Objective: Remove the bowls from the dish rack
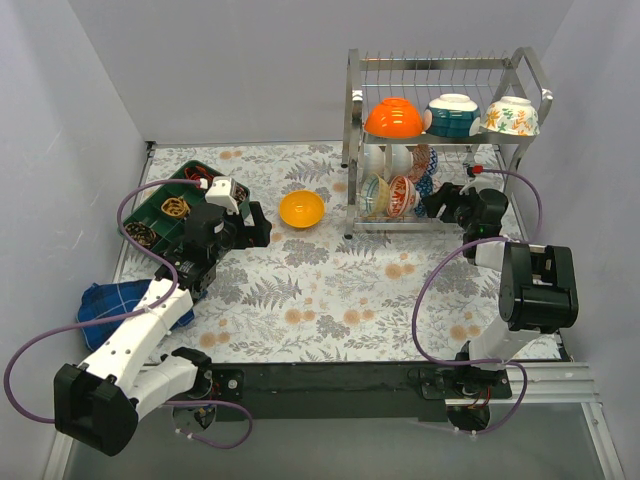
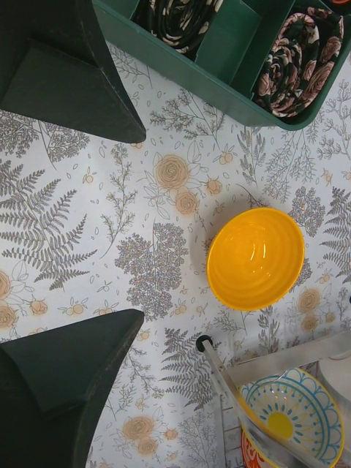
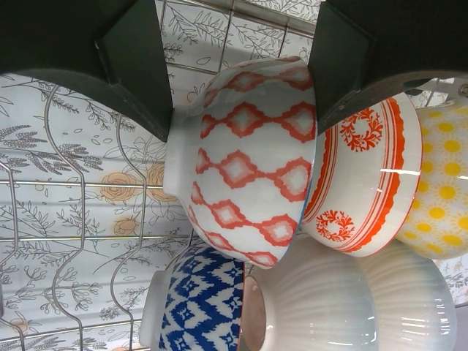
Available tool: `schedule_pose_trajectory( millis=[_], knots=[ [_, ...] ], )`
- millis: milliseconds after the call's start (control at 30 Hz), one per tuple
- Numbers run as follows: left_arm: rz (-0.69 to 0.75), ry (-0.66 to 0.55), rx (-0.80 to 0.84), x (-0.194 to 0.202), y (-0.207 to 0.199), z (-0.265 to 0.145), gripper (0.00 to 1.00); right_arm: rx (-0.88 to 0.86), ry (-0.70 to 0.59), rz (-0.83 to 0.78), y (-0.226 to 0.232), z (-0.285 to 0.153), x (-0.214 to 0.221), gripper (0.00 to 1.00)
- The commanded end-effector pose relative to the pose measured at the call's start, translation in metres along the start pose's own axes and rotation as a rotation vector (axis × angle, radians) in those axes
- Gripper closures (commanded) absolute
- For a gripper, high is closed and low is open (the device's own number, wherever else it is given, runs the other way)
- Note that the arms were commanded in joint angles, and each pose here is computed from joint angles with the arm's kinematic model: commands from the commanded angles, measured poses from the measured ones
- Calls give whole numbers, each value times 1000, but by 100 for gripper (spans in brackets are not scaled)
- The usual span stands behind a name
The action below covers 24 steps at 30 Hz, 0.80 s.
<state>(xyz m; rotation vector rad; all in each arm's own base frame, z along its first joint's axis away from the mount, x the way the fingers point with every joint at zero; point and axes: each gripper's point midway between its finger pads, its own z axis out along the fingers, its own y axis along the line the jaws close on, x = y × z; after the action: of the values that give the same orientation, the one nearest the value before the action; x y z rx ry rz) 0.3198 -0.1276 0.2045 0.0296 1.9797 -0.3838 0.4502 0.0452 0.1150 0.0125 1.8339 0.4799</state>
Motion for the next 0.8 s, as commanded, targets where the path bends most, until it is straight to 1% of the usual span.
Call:
schedule_pose_trajectory(
  millis=[0, 33, 100, 133, 233, 300, 333, 533, 767],
  knots=[
    [0, -7, 23, -1, -4, 0, 2, -93, -102, -62, 23, -2, -40, 53],
    [0, -9, 22, -1, -4, 0, 2, -94, -108, -66, 25, -3, -42, 59],
    [2, -8, 23, -1, -4, -1, 2, -86, -115, -74, 24, -5, -45, 64],
    [2, -11, 24, -2, -4, -1, 2, -83, -123, -81, 25, -6, -48, 69],
    [0, -14, 20, -2, -4, -1, 2, -66, -143, -100, 25, -11, -56, 77],
    [0, -11, 19, -2, -4, -1, 2, -44, -160, -110, 23, -14, -61, 78],
    [0, -13, 20, -2, -4, -1, 2, -37, -166, -114, 23, -16, -64, 81],
    [0, -10, 17, -1, -3, -1, 2, 55, -208, -147, 12, -28, -77, 90],
    [-3, -5, 35, 0, -6, 0, 2, 118, -242, -140, 9, -46, -87, 95]
  ],
)
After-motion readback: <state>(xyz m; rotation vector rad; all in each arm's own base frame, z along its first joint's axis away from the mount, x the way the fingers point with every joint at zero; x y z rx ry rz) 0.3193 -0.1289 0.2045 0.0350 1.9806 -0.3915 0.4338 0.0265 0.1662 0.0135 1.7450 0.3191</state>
